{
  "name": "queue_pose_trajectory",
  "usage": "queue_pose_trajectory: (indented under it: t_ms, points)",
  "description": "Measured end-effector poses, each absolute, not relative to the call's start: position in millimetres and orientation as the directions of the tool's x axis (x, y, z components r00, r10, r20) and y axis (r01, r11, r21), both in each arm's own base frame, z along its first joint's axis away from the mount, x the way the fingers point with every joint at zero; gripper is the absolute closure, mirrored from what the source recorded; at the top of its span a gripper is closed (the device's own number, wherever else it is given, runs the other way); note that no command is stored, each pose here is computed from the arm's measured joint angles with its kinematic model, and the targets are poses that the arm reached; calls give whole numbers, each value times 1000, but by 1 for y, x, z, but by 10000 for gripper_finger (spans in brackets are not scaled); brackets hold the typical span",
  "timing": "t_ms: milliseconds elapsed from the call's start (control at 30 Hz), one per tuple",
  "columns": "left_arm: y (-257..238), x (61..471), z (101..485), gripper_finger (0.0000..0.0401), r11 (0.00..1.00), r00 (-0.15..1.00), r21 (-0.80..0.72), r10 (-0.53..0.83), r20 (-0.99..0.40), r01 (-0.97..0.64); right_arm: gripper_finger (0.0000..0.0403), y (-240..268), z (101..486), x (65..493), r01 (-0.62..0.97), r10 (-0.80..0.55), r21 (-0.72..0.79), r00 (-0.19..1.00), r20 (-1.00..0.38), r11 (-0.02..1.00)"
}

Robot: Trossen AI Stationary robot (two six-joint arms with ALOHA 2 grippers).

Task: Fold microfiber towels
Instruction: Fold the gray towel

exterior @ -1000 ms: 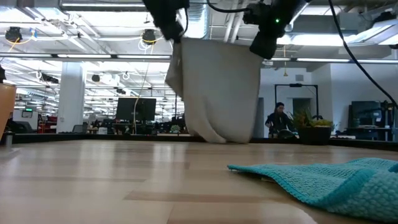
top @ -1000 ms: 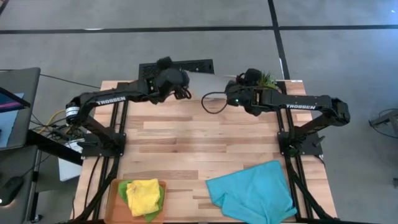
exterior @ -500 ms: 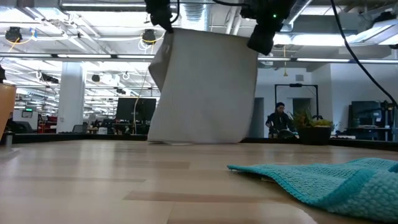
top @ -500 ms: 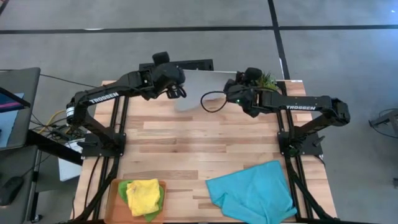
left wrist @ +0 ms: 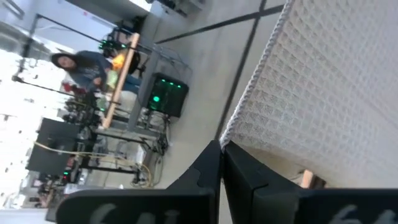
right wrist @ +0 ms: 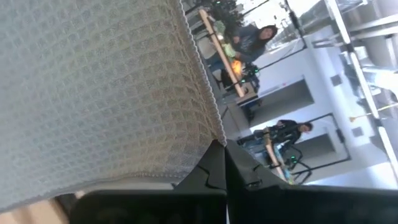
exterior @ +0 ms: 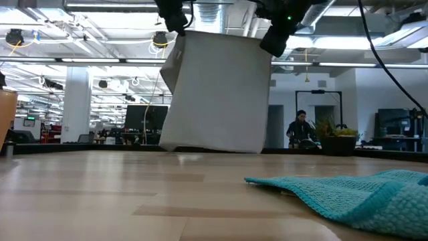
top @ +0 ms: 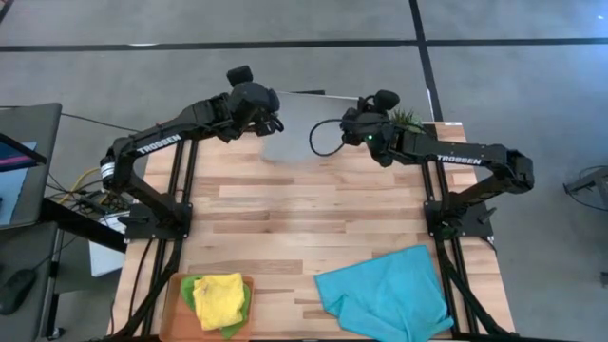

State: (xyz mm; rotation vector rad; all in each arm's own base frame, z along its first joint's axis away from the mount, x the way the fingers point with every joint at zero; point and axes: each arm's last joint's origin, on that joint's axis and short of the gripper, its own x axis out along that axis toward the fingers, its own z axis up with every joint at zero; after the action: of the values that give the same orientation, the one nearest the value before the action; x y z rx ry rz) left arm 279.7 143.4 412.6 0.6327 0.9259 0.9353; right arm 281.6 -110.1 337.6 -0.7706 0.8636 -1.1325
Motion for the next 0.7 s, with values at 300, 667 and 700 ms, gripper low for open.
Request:
queue_pose_trajectory:
  t_ms: [300, 667, 700]
  points:
    - [121, 274, 396, 401, 568, 228, 763, 823, -520, -308, 397, -86, 334, 287, 342, -949, -898, 244, -198, 275]
    - [74, 274, 379, 401, 826, 315, 508, 563, -764, -243, 397, -38, 298, 271, 238, -811, -783, 301, -503, 574]
    - [69, 274, 378, 401, 843, 323, 482, 537, -779, -239, 397, -33, 296, 270, 234, -790, -762, 305, -533, 604]
